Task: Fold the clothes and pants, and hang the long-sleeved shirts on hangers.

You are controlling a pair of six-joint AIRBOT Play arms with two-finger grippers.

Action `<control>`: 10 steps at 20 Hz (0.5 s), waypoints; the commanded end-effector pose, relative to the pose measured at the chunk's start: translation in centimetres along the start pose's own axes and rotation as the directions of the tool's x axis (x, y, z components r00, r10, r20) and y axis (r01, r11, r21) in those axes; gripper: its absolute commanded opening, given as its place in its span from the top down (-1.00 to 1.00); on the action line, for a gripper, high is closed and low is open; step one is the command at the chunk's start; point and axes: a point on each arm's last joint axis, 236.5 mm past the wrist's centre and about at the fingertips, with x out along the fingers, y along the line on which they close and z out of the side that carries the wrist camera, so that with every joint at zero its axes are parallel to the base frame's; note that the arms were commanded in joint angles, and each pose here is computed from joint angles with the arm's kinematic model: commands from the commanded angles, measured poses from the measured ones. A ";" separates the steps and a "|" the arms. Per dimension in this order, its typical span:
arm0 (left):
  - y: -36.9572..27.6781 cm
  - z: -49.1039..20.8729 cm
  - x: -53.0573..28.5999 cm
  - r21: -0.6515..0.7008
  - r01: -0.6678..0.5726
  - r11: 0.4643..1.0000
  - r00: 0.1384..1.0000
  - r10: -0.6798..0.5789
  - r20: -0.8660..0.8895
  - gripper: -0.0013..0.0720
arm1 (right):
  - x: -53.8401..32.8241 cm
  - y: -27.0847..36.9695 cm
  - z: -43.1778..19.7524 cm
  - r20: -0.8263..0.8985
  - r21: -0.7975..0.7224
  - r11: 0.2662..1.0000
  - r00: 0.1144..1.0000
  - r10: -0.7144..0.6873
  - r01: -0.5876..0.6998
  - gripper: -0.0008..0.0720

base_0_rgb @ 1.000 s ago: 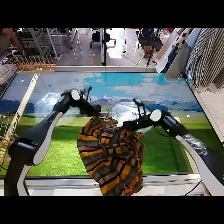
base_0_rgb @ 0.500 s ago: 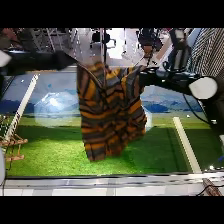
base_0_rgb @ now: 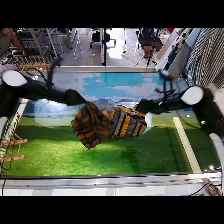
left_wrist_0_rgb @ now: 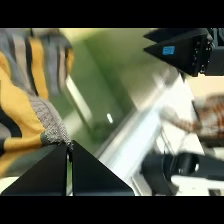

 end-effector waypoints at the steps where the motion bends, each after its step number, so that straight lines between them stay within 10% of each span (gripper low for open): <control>1: 1.5 -2.3 1.9 -0.048 0.008 0.999 0.997 -0.012 -0.077 0.93 | 5.6 4.5 -4.6 -0.084 0.111 0.983 0.984 0.158 -0.148 -0.46; 10: 1.5 -2.3 1.8 -0.049 0.009 0.999 0.997 -0.012 -0.076 0.93 | 17.5 6.8 -6.6 0.152 0.511 0.835 0.977 0.147 -0.205 -0.43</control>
